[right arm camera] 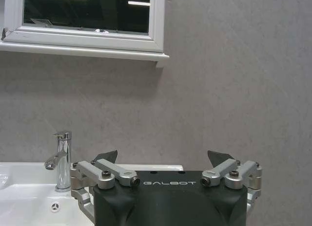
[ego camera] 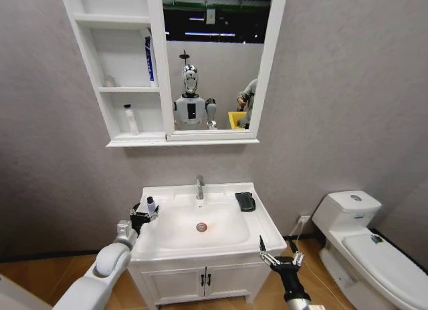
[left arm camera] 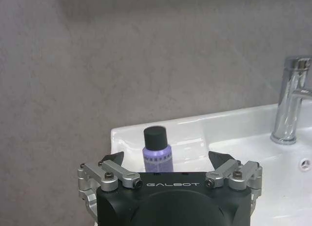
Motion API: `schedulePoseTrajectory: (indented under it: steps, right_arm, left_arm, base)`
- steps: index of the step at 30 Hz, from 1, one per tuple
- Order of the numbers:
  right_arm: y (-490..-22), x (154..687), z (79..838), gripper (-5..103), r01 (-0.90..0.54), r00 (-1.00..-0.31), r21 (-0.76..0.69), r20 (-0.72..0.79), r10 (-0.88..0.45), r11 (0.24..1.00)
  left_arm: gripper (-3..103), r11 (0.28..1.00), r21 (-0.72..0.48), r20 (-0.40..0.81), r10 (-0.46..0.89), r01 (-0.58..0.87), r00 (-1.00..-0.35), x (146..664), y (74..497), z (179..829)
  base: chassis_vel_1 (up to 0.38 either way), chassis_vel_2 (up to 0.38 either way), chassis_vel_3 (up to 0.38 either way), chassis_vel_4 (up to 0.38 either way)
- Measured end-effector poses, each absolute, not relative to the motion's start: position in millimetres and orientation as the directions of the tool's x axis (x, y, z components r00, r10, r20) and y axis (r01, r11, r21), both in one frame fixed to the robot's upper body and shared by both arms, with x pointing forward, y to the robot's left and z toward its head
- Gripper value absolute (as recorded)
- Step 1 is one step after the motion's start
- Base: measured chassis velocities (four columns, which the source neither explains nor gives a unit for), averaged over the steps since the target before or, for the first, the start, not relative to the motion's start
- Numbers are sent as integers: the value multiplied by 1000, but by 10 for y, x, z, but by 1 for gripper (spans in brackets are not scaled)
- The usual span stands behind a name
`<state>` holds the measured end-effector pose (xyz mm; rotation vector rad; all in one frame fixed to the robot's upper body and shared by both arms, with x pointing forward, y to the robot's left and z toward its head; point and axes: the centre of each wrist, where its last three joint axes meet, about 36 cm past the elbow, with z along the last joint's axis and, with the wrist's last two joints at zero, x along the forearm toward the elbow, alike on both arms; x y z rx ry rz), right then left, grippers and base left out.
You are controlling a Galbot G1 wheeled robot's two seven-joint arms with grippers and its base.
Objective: Move facial cleanser and shampoo from washbasin to cabinet, then wipe washbasin with towel.
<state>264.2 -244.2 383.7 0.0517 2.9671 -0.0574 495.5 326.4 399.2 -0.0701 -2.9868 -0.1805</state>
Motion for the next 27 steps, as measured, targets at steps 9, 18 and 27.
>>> schedulePoseTrajectory:
  steps: [9,18,27]
  right_arm:
    - [-2470,2627,3828,100,44,-985,-37,-167,37,998]
    - [-2504,2624,3819,100,49,-985,-40,-166,41,998]
    - [-2531,2602,3795,100,53,-986,-41,-159,46,998]
  left_arm:
    - [98,994,98,186,33,52,-982,5265,3309,3745]
    - [98,996,84,213,12,31,-977,5548,3273,3616]
    - [72,998,46,195,33,43,-980,5784,3252,3652]
  base:
    - [0,0,0,0]
    - [0,0,0,0]
    - [0,0,0,0]
